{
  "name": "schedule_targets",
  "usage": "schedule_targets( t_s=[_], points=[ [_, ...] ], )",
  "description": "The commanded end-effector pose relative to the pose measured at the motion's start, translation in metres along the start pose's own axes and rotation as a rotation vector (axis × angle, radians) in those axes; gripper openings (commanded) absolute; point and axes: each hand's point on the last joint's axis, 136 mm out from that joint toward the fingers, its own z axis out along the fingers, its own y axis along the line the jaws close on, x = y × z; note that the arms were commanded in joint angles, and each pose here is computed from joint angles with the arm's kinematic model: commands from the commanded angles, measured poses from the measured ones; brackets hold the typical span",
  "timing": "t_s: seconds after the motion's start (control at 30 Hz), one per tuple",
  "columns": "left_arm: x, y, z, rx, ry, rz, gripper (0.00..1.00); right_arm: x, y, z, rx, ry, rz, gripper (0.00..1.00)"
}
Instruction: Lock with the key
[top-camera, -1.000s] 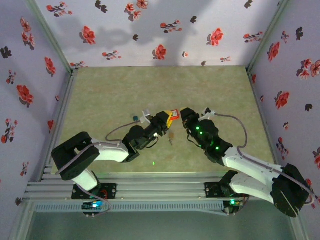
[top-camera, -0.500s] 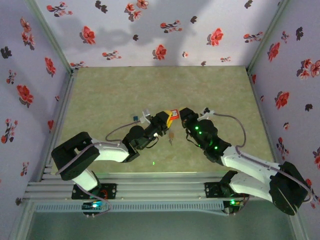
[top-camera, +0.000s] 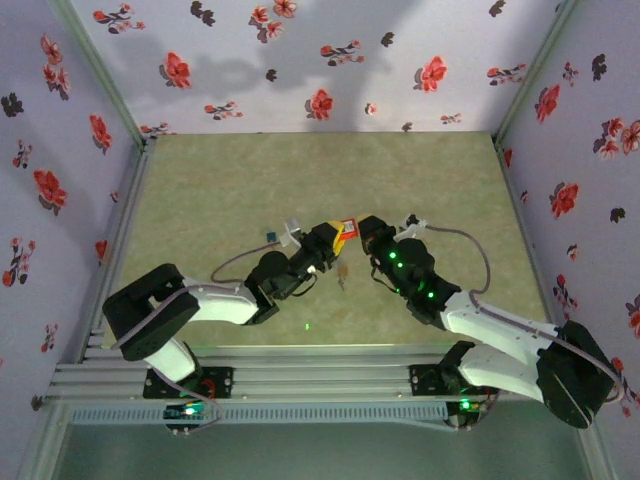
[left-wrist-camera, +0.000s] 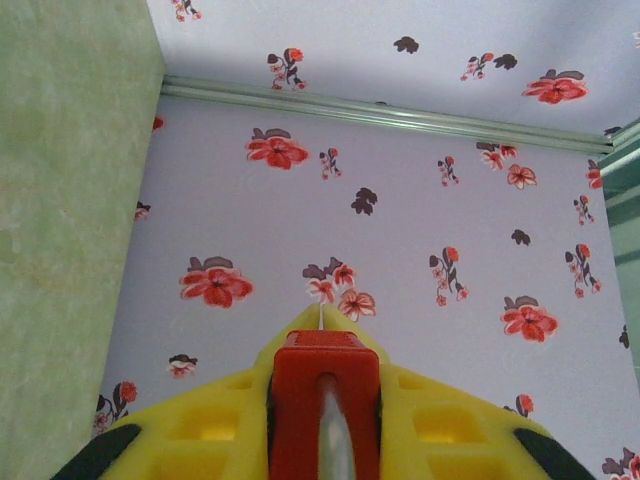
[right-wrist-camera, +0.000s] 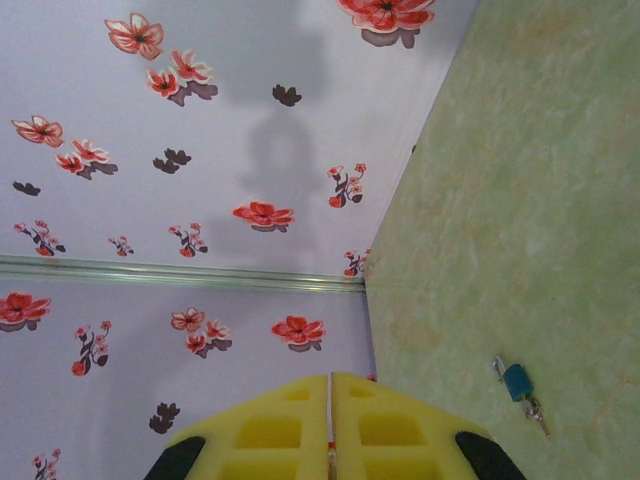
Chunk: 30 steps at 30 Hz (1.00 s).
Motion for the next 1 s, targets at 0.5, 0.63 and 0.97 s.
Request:
schedule_targets(
  t_s=[0.5,0.63,0.97],
  points=[
    [0.005,-0.021,0.005,0.075,-0.001,-0.004,0.00,0.008,-0.005,0.003,-0.018,0.041,-0.071,0.00],
    [0.005,-0.020,0.005,0.072,-0.001,0.005,0.00,0.007,-0.007,0.001,-0.018,0.038,-0.092,0.00],
    [0.005,-0.017,0.005,0.066,-0.003,0.022,0.00,0.011,-0.016,0.003,0.003,0.054,-0.073,0.00]
  ],
)
